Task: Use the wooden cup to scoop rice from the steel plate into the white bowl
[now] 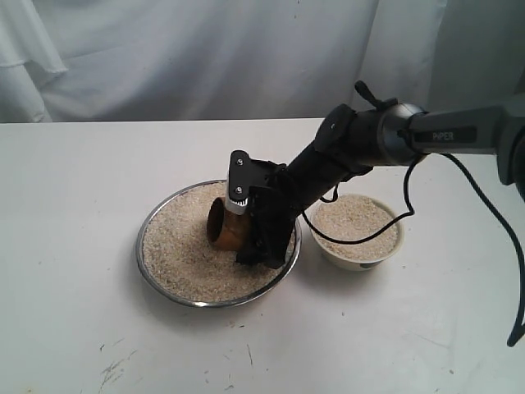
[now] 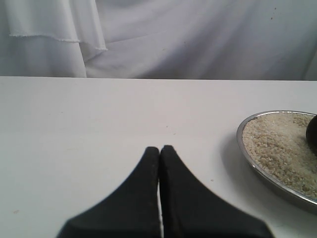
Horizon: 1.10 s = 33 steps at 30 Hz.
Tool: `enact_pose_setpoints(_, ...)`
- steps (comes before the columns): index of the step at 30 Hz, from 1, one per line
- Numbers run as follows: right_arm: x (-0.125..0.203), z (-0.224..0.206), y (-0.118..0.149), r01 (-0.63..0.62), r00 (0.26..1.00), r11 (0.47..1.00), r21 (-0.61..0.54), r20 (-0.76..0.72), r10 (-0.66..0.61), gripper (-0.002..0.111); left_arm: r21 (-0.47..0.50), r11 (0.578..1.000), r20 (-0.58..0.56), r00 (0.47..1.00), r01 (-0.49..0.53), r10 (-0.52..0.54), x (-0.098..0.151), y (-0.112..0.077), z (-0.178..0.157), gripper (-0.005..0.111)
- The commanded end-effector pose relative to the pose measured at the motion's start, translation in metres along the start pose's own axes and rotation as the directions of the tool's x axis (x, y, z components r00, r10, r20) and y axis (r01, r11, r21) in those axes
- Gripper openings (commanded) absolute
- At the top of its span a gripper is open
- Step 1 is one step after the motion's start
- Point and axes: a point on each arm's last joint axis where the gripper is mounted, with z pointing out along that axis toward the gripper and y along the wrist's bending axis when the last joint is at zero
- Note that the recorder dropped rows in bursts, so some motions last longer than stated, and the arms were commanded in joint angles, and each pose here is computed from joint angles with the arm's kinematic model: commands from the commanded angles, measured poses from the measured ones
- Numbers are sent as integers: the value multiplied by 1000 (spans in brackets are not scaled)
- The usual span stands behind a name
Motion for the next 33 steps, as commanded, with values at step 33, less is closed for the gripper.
enact_pose_setpoints(33,-71,-107,14,32,981,959,281,-191,23,0,2,1000,7,1000,4,-4,1,0,0,0)
